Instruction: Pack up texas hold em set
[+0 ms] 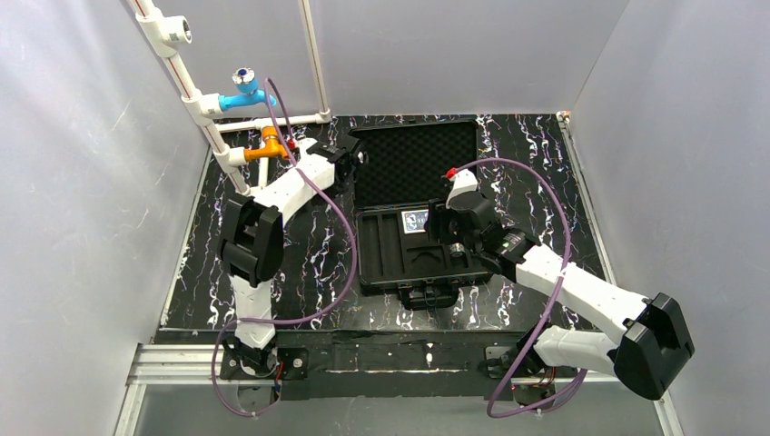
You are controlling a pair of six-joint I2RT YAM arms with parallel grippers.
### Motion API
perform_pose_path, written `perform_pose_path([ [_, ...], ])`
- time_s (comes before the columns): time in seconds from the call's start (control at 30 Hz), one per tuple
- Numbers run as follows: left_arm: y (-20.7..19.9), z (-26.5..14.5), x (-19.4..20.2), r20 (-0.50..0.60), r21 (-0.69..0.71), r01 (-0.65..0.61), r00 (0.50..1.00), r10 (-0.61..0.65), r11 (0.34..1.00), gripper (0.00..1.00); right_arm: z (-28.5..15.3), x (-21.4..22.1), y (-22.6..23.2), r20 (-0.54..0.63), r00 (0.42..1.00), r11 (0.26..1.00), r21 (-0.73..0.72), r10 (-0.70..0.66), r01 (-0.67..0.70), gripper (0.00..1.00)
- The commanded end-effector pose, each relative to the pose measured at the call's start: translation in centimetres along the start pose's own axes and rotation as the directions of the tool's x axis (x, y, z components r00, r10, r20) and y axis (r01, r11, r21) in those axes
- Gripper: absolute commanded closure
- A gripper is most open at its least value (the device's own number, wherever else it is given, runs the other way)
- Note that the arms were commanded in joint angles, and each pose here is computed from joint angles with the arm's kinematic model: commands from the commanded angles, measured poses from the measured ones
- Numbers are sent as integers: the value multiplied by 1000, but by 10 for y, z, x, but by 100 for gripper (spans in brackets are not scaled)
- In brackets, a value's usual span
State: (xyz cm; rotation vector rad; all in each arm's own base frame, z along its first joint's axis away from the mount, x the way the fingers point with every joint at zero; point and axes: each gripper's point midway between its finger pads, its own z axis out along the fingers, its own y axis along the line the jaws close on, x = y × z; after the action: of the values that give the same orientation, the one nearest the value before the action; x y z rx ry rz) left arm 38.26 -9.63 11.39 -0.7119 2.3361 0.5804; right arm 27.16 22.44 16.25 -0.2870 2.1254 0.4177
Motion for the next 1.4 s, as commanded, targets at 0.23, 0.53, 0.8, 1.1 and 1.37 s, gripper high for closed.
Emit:
perform_pose_path([
  [0.23, 17, 34, -19, -56, -110, 186, 980, -193, 976, 2, -7, -2, 6, 11, 1000, 999, -42, 5, -4, 38],
  [0.53, 17, 62, -26, -99, -113, 268, 955, -279, 957, 2, -6, 3, 7, -2, 1000, 999, -52, 3, -3, 37],
  [0.8, 24, 51, -27, -178, -121, 276, 939, -295, 953, 2, -7, 4, 9, -8, 1000, 998, -65, 6, -7, 36],
  [1.1, 54, 37, -13, -103, -103, 244, 962, -254, 964, 2, -6, 10, 11, -21, 1000, 997, -80, 4, -6, 35],
  [1.37, 62, 62, 2, -125, -116, 262, 953, -276, 958, 2, -5, 13, 14, -32, 999, 995, -94, 8, -11, 35],
])
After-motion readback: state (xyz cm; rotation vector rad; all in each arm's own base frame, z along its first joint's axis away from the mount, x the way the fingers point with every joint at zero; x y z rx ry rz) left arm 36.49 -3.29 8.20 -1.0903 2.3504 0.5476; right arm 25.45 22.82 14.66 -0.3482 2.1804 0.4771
